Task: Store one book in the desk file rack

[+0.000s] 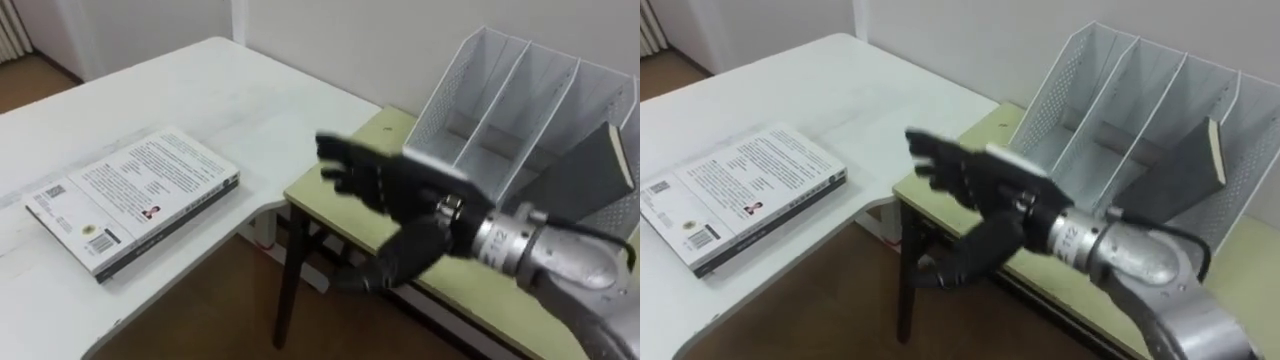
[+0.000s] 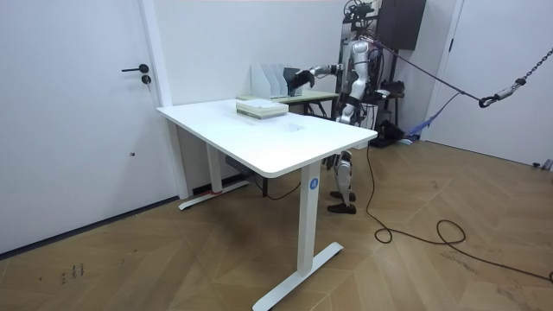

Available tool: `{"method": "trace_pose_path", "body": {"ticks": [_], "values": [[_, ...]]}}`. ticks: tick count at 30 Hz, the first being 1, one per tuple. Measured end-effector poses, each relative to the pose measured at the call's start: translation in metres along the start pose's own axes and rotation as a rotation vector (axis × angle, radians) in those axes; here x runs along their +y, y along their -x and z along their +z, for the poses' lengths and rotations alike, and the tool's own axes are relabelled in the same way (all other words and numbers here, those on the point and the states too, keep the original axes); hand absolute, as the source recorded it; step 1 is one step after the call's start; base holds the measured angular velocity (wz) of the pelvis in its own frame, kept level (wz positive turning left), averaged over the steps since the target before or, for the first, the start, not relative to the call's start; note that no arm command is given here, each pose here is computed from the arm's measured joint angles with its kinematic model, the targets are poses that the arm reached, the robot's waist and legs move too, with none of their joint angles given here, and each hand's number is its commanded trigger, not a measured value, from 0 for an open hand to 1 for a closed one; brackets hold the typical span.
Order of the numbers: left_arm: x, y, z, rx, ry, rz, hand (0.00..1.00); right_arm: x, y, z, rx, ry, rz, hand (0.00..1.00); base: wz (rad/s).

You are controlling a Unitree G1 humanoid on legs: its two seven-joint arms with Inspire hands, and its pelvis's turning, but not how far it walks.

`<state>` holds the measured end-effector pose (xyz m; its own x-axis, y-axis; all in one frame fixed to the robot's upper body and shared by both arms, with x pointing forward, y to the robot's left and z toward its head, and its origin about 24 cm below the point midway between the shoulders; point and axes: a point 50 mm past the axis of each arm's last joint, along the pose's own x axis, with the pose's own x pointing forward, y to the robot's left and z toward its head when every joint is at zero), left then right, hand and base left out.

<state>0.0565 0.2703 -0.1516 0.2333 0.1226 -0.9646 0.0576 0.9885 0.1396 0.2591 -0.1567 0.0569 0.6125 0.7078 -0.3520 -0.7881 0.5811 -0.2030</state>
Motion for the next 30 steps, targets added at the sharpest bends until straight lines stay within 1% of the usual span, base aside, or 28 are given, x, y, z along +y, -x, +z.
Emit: {"method": "trace_pose_path", "body": {"ticks": [1, 2, 4, 7, 8, 10, 11, 13, 14, 16, 17, 19, 20, 25, 28, 30], "values": [[-0.001, 0.000, 0.001, -0.001, -0.010, -0.004, 0.00, 0.009, 0.003, -0.020, 0.087, 0.002, 0.033, 0.00, 0.00], [-0.002, -0.001, 0.002, -0.002, -0.018, -0.008, 0.00, 0.013, 0.005, -0.031, 0.133, -0.003, 0.044, 0.00, -0.05], [-0.006, -0.001, 0.004, -0.007, -0.033, -0.031, 0.00, 0.023, 0.016, -0.065, 0.302, 0.002, 0.075, 0.00, 0.00], [-0.008, -0.002, 0.005, -0.010, -0.032, -0.054, 0.00, 0.028, 0.027, -0.096, 0.454, -0.007, 0.079, 0.00, 0.00], [-0.009, -0.002, 0.006, -0.011, -0.032, -0.057, 0.00, 0.030, 0.030, -0.102, 0.477, -0.020, 0.073, 0.00, 0.03], [-0.012, -0.002, 0.006, -0.017, -0.027, -0.063, 0.00, 0.043, 0.043, -0.141, 0.580, -0.156, 0.014, 0.00, 0.02], [-0.012, -0.002, 0.006, -0.021, -0.027, -0.062, 0.00, 0.049, 0.047, -0.151, 0.611, -0.192, -0.005, 0.00, 0.00], [-0.014, -0.002, 0.001, -0.020, -0.011, -0.044, 0.00, 0.073, 0.061, -0.186, 0.728, -0.342, -0.064, 0.00, 0.00], [-0.014, -0.002, 0.001, -0.020, -0.007, -0.041, 0.00, 0.079, 0.065, -0.193, 0.758, -0.377, -0.076, 0.00, 0.00], [-0.015, -0.002, -0.002, -0.018, -0.002, -0.028, 0.00, 0.100, 0.084, -0.218, 0.876, -0.490, -0.126, 0.00, 0.00], [-0.016, -0.002, -0.003, -0.016, 0.002, -0.026, 0.00, 0.104, 0.089, -0.222, 0.894, -0.520, -0.149, 0.00, 0.03], [-0.017, -0.003, -0.006, -0.012, 0.027, -0.009, 0.00, 0.115, 0.099, -0.233, 0.909, -0.635, -0.270, 0.00, 0.00], [-0.018, -0.003, -0.007, -0.011, 0.032, -0.006, 0.00, 0.119, 0.101, -0.235, 0.913, -0.659, -0.289, 0.00, -0.04], [-0.020, -0.002, -0.021, 0.030, 0.079, 0.007, 0.00, 0.149, 0.123, -0.250, 0.964, -0.945, -0.496, 0.00, 0.09], [-0.022, -0.001, -0.029, 0.067, 0.032, 0.006, 0.00, 0.158, 0.132, -0.254, 0.993, -1.014, -0.550, 0.00, 0.02], [-0.022, -0.001, -0.032, 0.092, -0.005, 0.004, 0.00, 0.159, 0.133, -0.254, 0.999, -1.023, -0.572, 0.00, 0.00]]}}
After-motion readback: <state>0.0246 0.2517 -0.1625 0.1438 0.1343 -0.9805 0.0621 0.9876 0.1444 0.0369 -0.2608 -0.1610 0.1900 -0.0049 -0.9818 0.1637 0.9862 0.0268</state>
